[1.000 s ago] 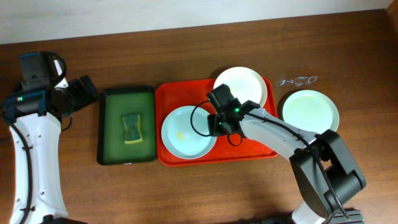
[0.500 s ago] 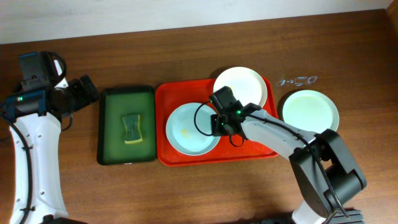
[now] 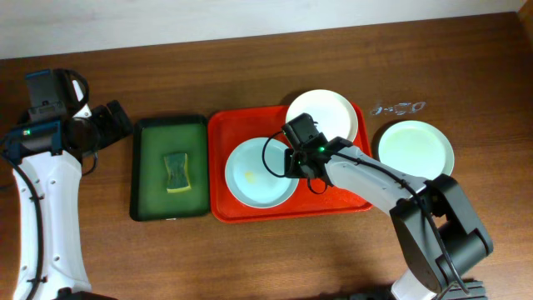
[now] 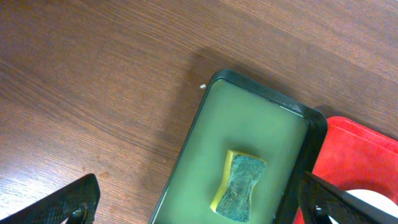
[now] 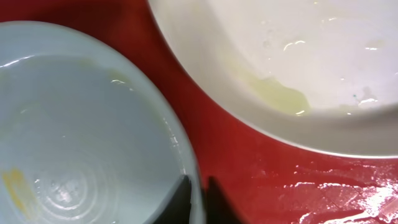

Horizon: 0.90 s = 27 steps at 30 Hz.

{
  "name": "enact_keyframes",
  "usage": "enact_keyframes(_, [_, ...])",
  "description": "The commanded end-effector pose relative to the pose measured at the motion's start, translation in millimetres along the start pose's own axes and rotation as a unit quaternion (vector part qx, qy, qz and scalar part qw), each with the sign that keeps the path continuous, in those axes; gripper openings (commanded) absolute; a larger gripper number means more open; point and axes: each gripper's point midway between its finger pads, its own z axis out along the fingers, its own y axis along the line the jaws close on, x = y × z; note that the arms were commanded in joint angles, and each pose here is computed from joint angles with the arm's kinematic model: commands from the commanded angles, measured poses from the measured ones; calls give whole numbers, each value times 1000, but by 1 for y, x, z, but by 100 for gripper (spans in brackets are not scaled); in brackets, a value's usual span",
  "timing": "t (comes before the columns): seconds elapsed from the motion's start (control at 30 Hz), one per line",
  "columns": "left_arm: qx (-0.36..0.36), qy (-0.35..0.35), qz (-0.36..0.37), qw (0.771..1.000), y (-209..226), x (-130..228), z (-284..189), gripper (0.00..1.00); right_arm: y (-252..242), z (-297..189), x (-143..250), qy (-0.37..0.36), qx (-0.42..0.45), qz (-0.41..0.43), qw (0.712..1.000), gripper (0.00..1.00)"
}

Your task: Clean dirty plates on tray and stack at the side

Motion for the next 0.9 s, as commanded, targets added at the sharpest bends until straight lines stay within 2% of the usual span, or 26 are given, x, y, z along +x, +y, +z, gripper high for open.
enact_keyframes(0.0, [4, -4, -5, 1000, 0, -2, -4, 99, -3, -2, -6, -5, 11, -5, 1000, 4])
enact_keyframes(0.17, [4, -5, -5, 1000, 0, -2, -4, 99, -7, -17, -1, 3, 17, -4, 1000, 4])
enact_keyframes(0.23, [4, -5, -5, 1000, 0, -2, -4, 99, -6, -18, -2, 2, 16, -4, 1000, 32])
enact_keyframes(0.27, [4, -4, -5, 1000, 0, -2, -4, 99, -7, -17, -1, 4, 17, -4, 1000, 36])
enact_keyframes(0.3, [4, -4, -5, 1000, 0, -2, -4, 99, -7, -15, 0, 7, 19, -4, 1000, 35])
enact_keyframes(0.33, [4, -4, -5, 1000, 0, -2, -4, 99, -9, -11, 3, 12, 22, -5, 1000, 29])
enact_keyframes(0.37, [4, -4, -5, 1000, 0, -2, -4, 99, -9, -9, 4, 15, 24, -5, 1000, 27])
enact_keyframes(0.53, [4, -4, -5, 1000, 0, -2, -4, 99, -11, -2, 8, 22, 28, -6, 999, 20])
enact_keyframes(0.87, [4, -4, -5, 1000, 0, -2, -4, 99, -15, 2, 15, 26, 31, -6, 999, 16])
